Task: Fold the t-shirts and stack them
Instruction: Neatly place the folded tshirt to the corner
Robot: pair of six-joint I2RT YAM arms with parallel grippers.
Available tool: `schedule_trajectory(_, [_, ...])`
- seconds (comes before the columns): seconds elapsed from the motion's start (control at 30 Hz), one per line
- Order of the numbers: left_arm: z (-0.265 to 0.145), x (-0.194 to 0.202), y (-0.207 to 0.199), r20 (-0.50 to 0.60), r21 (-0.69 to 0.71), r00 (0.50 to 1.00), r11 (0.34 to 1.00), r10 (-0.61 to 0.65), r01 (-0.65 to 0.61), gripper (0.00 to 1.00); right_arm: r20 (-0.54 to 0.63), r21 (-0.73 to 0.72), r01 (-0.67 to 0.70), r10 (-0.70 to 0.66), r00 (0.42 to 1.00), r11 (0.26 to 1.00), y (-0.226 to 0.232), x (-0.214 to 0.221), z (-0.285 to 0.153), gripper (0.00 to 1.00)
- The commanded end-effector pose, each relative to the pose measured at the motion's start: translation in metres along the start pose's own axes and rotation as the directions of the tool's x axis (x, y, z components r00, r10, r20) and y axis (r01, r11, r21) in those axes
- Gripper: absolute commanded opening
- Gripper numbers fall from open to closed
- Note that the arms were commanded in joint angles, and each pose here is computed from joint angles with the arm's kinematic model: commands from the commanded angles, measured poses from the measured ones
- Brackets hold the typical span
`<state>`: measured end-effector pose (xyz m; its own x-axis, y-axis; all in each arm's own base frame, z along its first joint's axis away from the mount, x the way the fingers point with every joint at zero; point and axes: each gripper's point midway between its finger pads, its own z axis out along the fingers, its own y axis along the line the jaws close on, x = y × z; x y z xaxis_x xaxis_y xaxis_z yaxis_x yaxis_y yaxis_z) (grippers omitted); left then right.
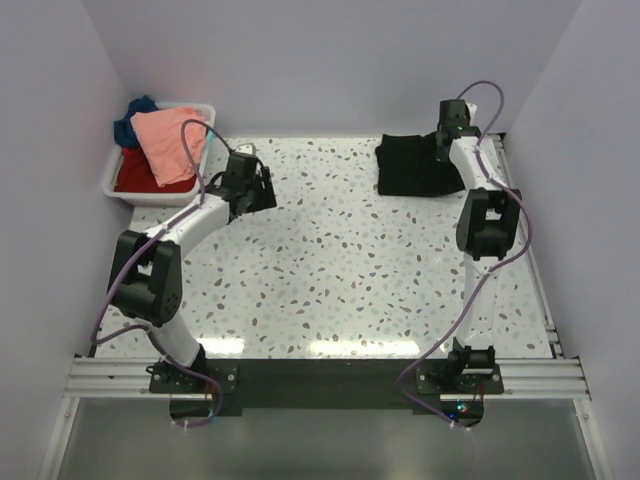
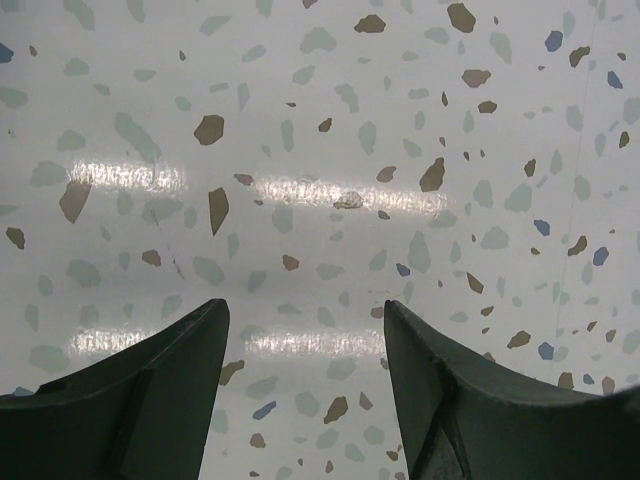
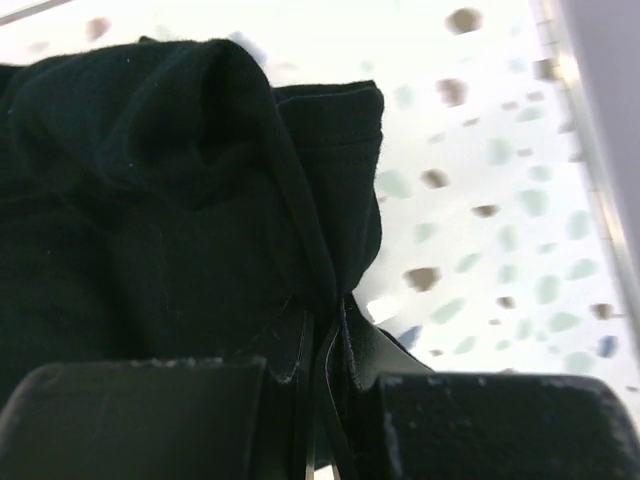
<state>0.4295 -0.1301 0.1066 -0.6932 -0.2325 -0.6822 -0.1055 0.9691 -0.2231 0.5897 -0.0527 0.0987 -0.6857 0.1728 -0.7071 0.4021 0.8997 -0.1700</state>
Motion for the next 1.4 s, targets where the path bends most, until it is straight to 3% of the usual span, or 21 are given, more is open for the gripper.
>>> schedule_trajectory(0.0, [0.008, -0.018, -0.005, 0.025, 0.009, 0.999, 1.000, 0.021, -0.021, 0.68, 0.125, 0.187, -0.029, 0.005, 0.992, 0.982, -0.043, -0.043, -0.013, 0.00])
schedule_trajectory(0.3, [0.024, -0.022, -0.013, -0.007, 0.022, 1.000, 0.999, 0.027, -0.026, 0.68, 0.211, 0.352, -0.020, -0.058, 0.976, 0.936, -0.064, -0.063, 0.005, 0.00])
schedule_trajectory(0.57, [0.033, -0.025, -0.020, -0.023, 0.030, 1.000, 0.999, 0.017, -0.016, 0.68, 0.273, 0.562, -0.038, -0.142, 0.951, 0.826, -0.114, -0.097, 0.012, 0.00])
schedule_trajectory(0.8, [0.038, -0.022, -0.022, -0.038, 0.028, 0.999, 1.000, 0.000, 0.001, 0.68, 0.241, 0.636, -0.051, -0.135, 0.961, 0.770, -0.127, -0.077, 0.022, 0.00])
schedule_trajectory(0.9, [0.040, -0.019, -0.022, -0.045, 0.030, 0.999, 1.000, 0.001, 0.001, 0.68, 0.242, 0.648, -0.056, -0.136, 0.961, 0.759, -0.127, -0.075, 0.025, 0.24])
schedule_trajectory(0.93, [0.041, -0.019, -0.021, -0.047, 0.030, 0.999, 1.000, 0.001, 0.000, 0.68, 0.252, 0.646, -0.065, -0.132, 0.959, 0.760, -0.127, -0.077, 0.024, 0.41])
schedule_trajectory(1.07, [0.041, -0.018, -0.022, -0.049, 0.035, 0.999, 0.999, 0.007, -0.005, 0.68, 0.261, 0.643, -0.076, -0.124, 0.957, 0.762, -0.127, -0.080, 0.023, 0.57])
schedule_trajectory(1.23, [0.041, -0.017, -0.023, -0.055, 0.041, 0.998, 0.999, 0.015, -0.013, 0.68, 0.263, 0.630, -0.084, -0.110, 0.959, 0.772, -0.127, -0.081, 0.018, 0.59])
schedule_trajectory(1.37, [0.039, -0.015, -0.021, -0.056, 0.041, 0.998, 0.999, 0.018, -0.016, 0.68, 0.256, 0.526, -0.062, -0.088, 0.963, 0.848, -0.102, -0.077, 0.017, 0.57])
